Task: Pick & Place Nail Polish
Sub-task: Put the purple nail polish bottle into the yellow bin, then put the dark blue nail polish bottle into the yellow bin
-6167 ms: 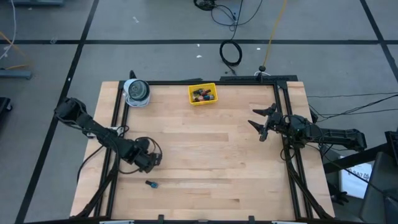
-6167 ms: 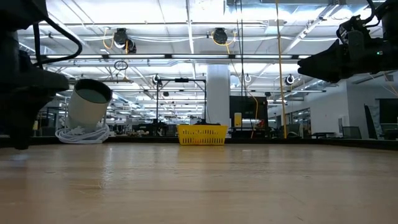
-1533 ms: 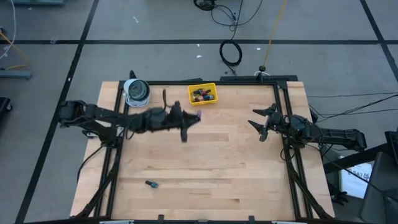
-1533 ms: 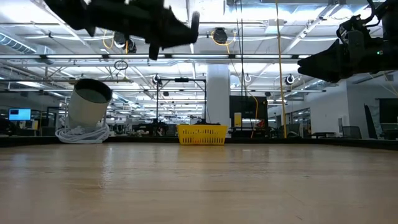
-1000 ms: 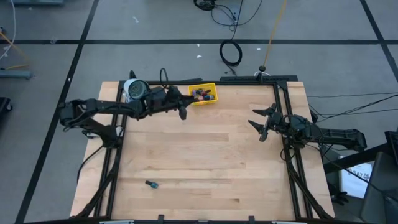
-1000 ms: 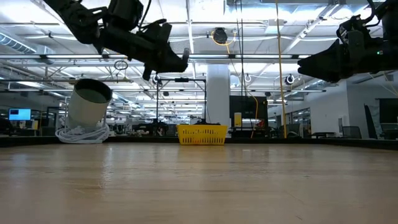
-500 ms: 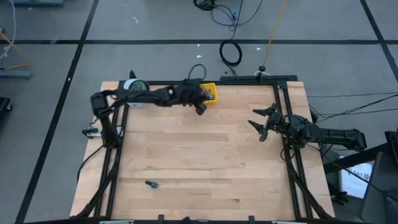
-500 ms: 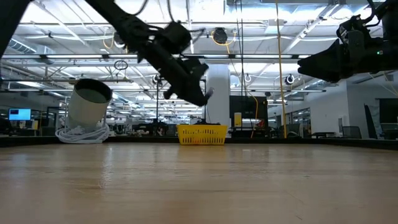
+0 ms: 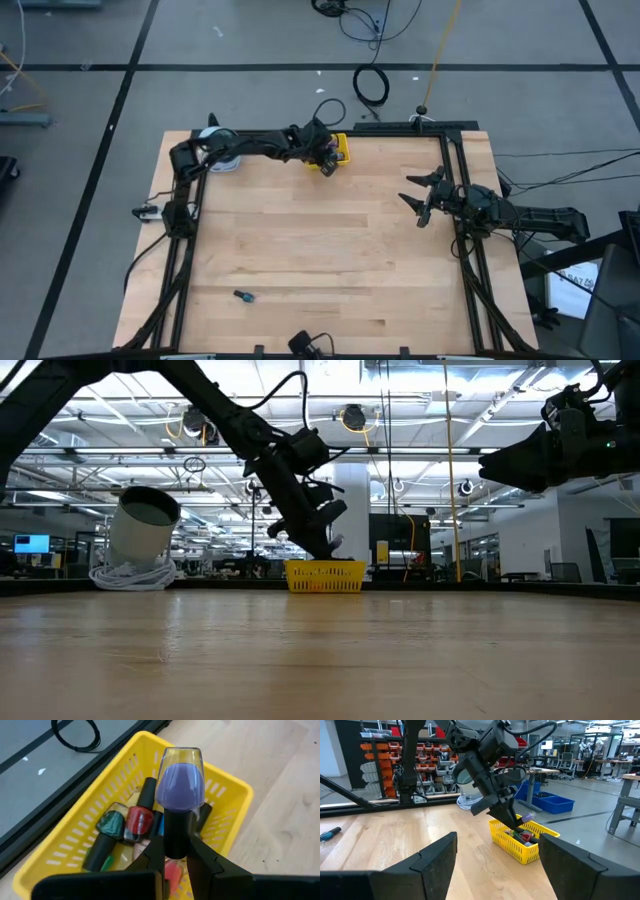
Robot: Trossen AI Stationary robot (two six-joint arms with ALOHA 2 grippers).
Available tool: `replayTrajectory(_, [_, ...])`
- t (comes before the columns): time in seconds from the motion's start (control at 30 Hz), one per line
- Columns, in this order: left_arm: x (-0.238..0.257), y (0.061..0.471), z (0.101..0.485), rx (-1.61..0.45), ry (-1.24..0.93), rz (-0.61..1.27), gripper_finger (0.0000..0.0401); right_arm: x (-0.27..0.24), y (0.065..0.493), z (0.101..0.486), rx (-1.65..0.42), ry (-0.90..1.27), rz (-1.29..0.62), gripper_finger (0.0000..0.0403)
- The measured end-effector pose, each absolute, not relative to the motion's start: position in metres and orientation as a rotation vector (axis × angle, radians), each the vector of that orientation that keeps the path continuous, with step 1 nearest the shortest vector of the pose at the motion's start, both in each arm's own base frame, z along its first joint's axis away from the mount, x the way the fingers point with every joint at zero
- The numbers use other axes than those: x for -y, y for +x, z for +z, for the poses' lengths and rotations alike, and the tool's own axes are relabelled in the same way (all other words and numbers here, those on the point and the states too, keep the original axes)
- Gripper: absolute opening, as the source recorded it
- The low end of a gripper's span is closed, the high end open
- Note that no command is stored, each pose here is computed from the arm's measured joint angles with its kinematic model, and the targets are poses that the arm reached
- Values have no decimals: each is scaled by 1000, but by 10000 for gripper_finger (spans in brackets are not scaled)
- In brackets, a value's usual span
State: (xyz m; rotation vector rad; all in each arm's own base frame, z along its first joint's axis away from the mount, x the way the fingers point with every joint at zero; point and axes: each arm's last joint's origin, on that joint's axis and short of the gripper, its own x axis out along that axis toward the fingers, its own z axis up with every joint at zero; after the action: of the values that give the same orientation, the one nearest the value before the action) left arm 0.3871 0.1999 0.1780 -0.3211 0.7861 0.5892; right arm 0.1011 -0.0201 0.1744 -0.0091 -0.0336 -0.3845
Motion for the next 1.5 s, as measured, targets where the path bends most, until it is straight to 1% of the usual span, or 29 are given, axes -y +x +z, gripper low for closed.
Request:
replayTrajectory(0.2, [-203, 385, 178, -796, -322, 595, 76, 20, 101, 174, 34, -9, -385, 267])
replayTrajectory(0.4, [-202, 385, 178, -793, -323, 594, 108, 20, 101, 174, 34, -9, -384, 267])
replayTrajectory(0.53, [-202, 385, 179, -791, -330, 596, 141, 20, 101, 174, 34, -9, -384, 267])
replayTrajectory(0.6, [-199, 383, 186, -802, -309, 540, 160, 20, 101, 174, 34, -9, -384, 267])
replayTrajectory(0.7, [-187, 376, 213, -793, -275, 468, 183, 20, 101, 174, 34, -9, -385, 267])
replayTrajectory(0.87, [-152, 361, 262, -771, -244, 414, 203, 20, 101, 174, 34, -9, -384, 267])
replayTrajectory(0.93, [-134, 355, 282, -742, -233, 383, 203, 20, 101, 174, 34, -9, -385, 267])
replayTrajectory(1.03, [-106, 348, 301, -733, -235, 331, 202, 20, 101, 174, 34, -9, -385, 267])
replayTrajectory(1.2, [-58, 345, 309, -787, -218, 221, 198, 20, 101, 175, 35, -9, -384, 267])
replayTrajectory(1.37, [-4, 341, 296, -964, -205, 48, 203, 20, 101, 174, 34, -9, -384, 267])
replayTrajectory(1.5, [39, 333, 291, -1056, -230, -6, 202, 20, 101, 175, 35, -9, -384, 267])
